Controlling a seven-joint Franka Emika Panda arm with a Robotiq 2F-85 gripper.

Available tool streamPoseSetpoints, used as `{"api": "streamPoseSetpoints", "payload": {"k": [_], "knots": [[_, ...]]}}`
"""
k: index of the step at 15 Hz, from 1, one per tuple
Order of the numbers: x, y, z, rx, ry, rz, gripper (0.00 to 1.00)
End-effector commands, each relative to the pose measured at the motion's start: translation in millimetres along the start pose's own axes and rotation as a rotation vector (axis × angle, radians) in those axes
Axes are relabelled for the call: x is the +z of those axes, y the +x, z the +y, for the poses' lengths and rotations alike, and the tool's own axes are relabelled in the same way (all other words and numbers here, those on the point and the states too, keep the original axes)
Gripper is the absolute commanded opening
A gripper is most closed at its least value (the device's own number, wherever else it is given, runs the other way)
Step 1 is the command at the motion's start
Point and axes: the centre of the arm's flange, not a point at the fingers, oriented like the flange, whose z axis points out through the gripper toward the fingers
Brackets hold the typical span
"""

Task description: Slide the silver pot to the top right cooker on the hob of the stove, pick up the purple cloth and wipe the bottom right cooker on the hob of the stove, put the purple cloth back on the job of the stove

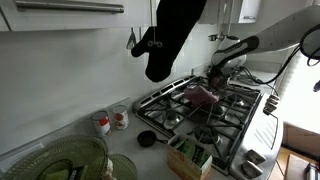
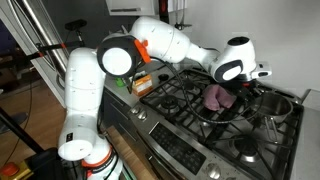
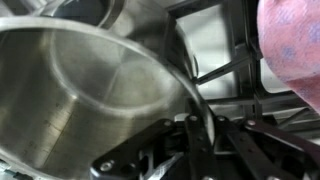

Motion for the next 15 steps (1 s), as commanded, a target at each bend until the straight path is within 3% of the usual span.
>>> {"api": "streamPoseSetpoints", "payload": {"k": [1,5,15], "knots": [[22,18,7,-0.064,0.053,-0.001,0.01],[30,23,2,-0.169,0.12,-0.025,0.01],[42,26,-8,-0.334,0.128,-0.008,0.01]]}}
